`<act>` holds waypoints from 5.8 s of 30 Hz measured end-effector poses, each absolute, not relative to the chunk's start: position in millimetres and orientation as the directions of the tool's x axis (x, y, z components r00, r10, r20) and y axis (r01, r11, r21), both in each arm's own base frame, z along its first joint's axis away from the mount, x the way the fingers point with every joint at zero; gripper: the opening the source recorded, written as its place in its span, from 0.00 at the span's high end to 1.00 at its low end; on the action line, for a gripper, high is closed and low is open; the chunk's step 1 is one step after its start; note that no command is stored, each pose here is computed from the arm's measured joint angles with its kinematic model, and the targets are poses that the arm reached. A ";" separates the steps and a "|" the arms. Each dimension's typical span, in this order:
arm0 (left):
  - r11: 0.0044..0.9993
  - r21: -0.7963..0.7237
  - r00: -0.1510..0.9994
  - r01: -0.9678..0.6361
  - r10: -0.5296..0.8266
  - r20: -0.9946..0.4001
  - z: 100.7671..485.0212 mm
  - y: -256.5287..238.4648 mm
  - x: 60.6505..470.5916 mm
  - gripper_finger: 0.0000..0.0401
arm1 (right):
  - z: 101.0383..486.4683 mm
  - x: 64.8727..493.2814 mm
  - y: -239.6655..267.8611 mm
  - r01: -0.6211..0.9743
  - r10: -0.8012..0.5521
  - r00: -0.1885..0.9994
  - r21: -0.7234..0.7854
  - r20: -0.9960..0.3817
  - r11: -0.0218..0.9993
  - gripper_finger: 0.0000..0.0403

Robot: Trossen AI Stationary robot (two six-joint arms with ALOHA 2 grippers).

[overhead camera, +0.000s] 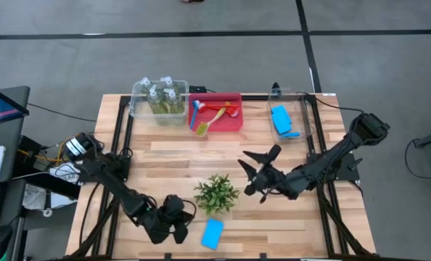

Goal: Pick & Place Kitchen Sink Supplies
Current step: Put the blue sponge into the transparent bin

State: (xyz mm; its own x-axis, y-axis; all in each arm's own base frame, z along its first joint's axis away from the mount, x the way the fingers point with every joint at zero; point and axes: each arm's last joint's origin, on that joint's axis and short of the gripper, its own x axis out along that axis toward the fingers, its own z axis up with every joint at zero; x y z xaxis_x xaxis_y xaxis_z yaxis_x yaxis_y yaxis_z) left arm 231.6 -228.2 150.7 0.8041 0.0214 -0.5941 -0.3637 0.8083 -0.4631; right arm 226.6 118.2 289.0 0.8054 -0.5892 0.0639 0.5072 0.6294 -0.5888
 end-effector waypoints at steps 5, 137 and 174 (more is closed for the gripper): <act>0.926 -0.312 0.885 -0.210 0.044 -0.463 194.7 -220.7 225.7 0.99 | 290.5 225.7 119.4 0.560 -0.585 0.808 -0.400 0.071 0.726 0.61; 0.964 -0.127 0.971 0.235 -0.237 -0.002 248.7 -145.2 218.6 0.99 | 178.5 363.4 208.7 -0.836 0.424 0.541 -0.411 -0.726 0.363 0.90; 0.964 -0.127 0.971 0.235 -0.237 -0.003 248.6 -145.2 218.6 0.99 | 270.4 293.4 231.8 -0.758 0.375 0.652 -0.558 -0.659 0.337 1.00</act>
